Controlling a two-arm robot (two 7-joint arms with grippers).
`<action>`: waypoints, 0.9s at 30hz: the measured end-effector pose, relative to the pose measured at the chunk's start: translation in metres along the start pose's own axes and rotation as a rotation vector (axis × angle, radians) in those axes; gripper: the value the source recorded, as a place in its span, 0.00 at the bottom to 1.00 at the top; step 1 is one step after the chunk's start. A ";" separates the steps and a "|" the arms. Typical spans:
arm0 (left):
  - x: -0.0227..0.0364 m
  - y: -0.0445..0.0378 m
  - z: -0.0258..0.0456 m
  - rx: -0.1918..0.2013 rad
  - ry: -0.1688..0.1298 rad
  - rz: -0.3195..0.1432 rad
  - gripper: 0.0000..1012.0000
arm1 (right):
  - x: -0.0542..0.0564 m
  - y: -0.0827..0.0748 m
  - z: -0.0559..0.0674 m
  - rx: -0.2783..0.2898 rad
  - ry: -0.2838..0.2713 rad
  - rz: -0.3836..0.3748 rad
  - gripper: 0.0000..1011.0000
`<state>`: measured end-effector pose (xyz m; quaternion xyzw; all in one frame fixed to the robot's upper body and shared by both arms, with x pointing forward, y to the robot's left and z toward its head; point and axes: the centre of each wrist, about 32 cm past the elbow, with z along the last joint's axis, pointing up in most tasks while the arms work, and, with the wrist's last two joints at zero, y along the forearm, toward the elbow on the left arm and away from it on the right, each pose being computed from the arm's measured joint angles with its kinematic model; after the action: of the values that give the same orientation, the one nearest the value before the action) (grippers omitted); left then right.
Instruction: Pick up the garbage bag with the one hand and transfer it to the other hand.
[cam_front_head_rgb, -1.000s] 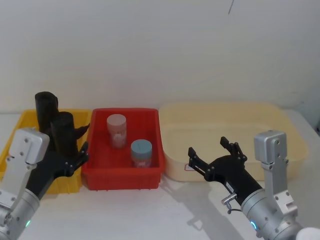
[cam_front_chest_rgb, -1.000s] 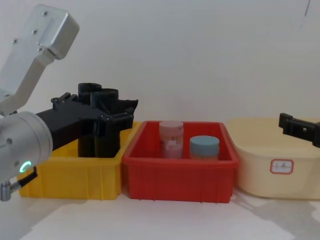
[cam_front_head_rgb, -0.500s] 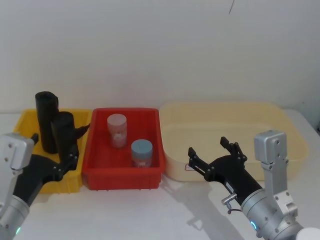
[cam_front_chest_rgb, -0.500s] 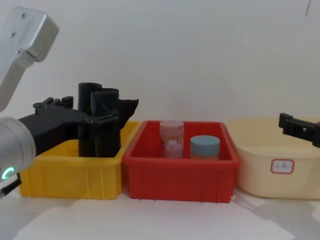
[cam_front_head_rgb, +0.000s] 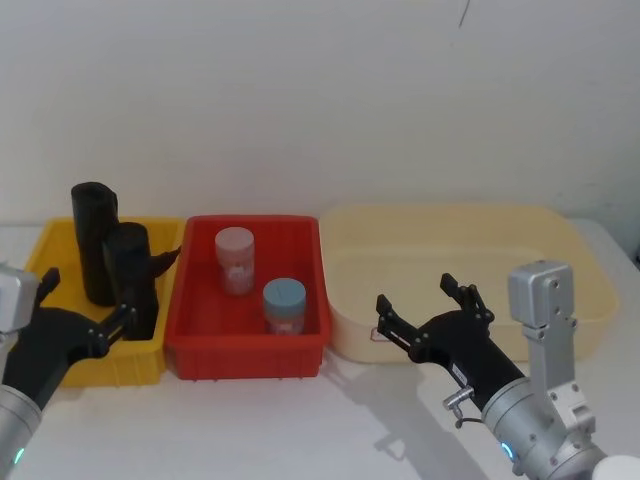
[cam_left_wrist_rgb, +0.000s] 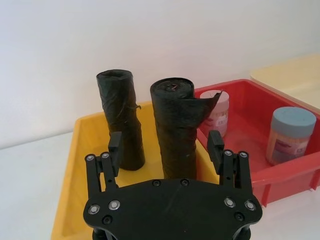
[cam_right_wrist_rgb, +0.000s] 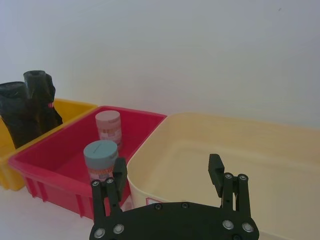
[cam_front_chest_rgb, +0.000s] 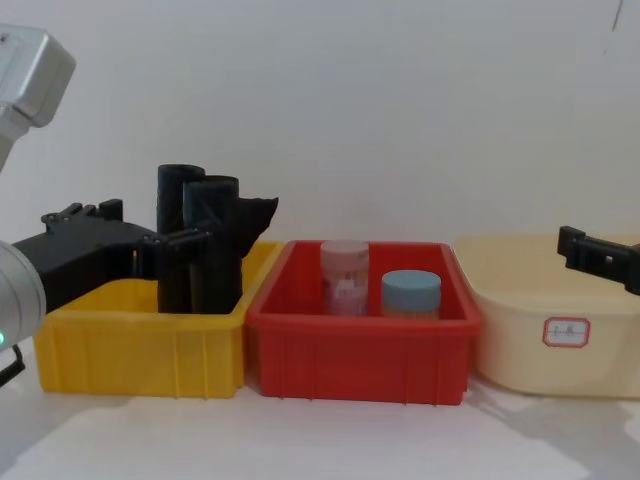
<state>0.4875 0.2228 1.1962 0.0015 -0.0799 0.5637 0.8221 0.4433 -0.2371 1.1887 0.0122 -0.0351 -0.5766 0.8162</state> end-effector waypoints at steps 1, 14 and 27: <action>0.0018 -0.0018 -0.0005 -0.001 0.006 -0.004 0.99 | 0.000 0.000 0.000 0.000 0.000 0.000 0.99; 0.0135 -0.0233 -0.0047 -0.019 0.065 -0.049 0.99 | 0.000 0.000 0.000 0.000 0.000 0.000 0.99; 0.0206 -0.0442 -0.0091 -0.032 0.107 -0.088 0.99 | 0.000 0.000 0.000 0.000 0.000 0.000 0.99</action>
<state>0.5369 0.2266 1.1938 -0.0381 -0.0447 0.5249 0.8491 0.4433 -0.2371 1.1887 0.0122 -0.0351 -0.5766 0.8162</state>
